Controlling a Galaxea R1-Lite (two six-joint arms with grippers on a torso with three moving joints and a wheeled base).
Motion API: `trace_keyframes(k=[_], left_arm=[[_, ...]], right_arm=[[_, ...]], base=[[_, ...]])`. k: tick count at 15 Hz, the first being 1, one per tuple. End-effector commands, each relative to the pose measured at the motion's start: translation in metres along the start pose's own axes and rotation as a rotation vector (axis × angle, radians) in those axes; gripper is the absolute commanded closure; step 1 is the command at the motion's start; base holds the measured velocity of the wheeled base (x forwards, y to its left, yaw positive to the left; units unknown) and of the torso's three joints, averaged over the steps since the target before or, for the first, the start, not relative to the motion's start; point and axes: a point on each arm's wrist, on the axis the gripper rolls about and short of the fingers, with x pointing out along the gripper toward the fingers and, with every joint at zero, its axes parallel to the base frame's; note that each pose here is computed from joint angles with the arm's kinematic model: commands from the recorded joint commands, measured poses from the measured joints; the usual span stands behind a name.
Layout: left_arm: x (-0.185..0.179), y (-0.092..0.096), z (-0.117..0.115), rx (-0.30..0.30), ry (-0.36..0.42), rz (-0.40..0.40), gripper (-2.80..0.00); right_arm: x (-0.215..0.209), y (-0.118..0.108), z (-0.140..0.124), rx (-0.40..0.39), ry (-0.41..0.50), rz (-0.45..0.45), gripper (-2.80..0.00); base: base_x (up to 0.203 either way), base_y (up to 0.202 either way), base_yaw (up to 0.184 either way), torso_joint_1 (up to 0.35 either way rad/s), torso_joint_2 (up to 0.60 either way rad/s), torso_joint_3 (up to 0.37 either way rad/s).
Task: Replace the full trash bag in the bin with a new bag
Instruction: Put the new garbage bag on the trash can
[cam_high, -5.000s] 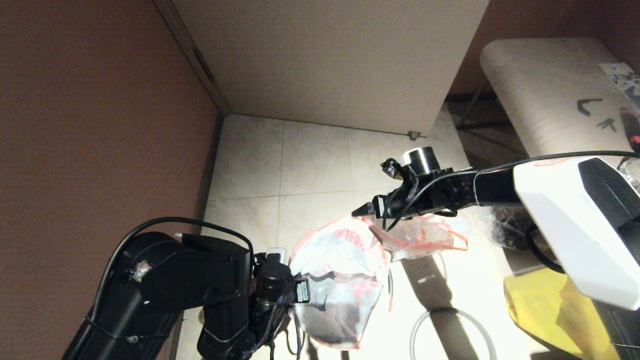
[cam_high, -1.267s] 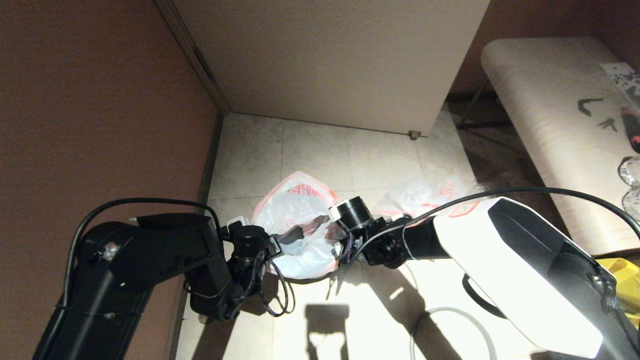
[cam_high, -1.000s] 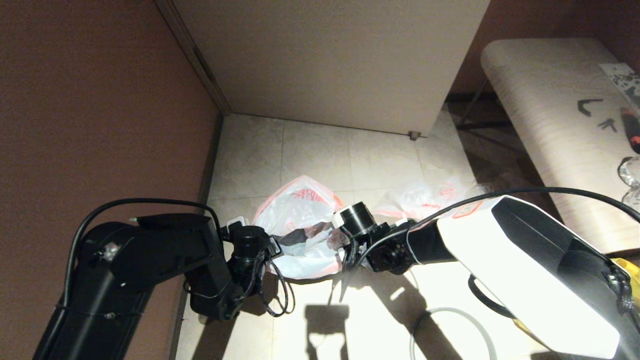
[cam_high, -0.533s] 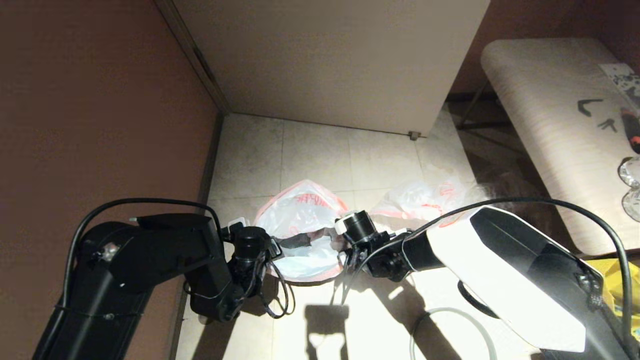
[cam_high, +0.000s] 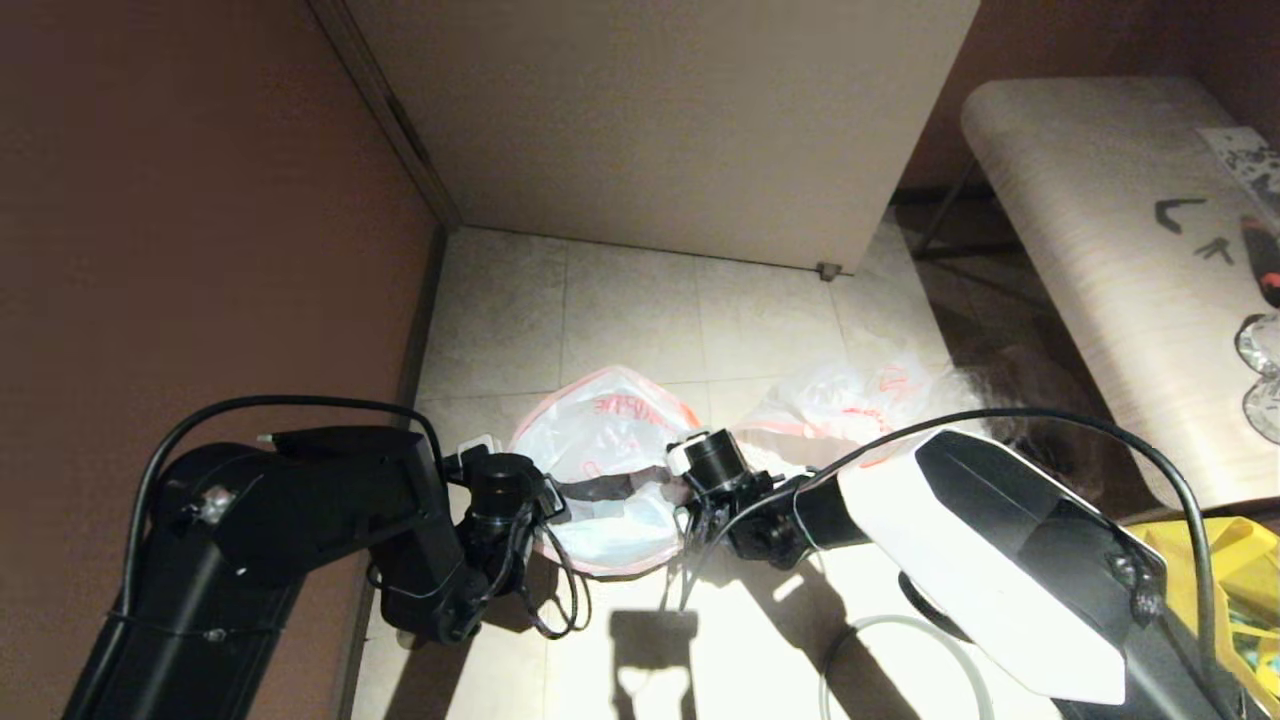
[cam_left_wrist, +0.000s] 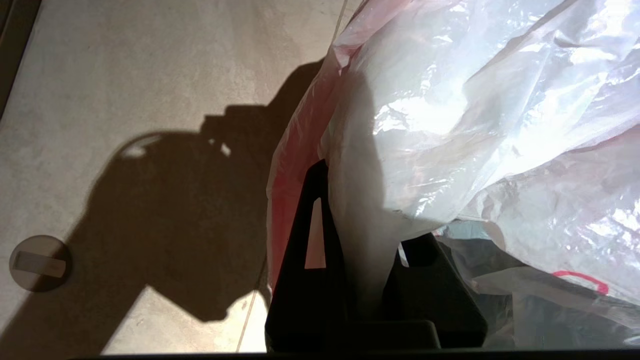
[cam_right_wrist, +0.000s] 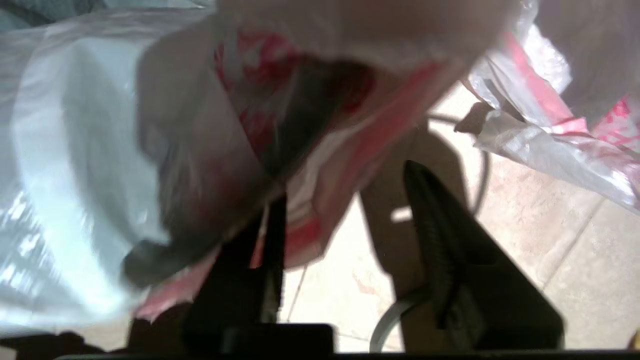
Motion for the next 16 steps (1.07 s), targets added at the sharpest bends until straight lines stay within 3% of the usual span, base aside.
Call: trace_keyframes(k=[1,6,8,13,14,16], left_arm=[[0.0,0.0,0.0,-0.005,-0.006,0.0,0.0],[-0.001,-0.001,-0.001,0.003,0.009,0.002,0.0],[-0.001,-0.001,-0.001,0.004,0.01,0.003,0.0],[-0.001,-0.001,-0.001,0.004,0.011,0.0,0.0],[-0.002,-0.001,-0.002,0.006,0.014,0.0,0.0],[-0.009,-0.005,-0.008,0.025,0.04,-0.022,0.0]], right_arm=[[-0.026,-0.005,0.013,0.007,-0.02,0.01,-2.8],[-0.087,-0.025,0.002,0.01,0.054,0.132,-2.8],[-0.094,-0.03,0.012,0.048,-0.026,0.196,-2.8],[-0.091,-0.028,0.017,0.064,-0.081,0.269,-2.8],[-0.092,-0.028,0.023,0.069,-0.104,0.272,0.0],[-0.096,-0.028,0.041,0.073,-0.162,0.279,0.0]], base=[[0.0,0.0,0.0,0.0,0.0,0.0],[0.0,0.0,0.0,0.0,0.0,0.0],[0.0,0.0,0.0,0.0,0.0,0.0],[0.0,0.0,0.0,0.0,0.0,0.0],[0.0,0.0,0.0,0.0,0.0,0.0],[0.0,0.0,0.0,0.0,0.0,0.0]])
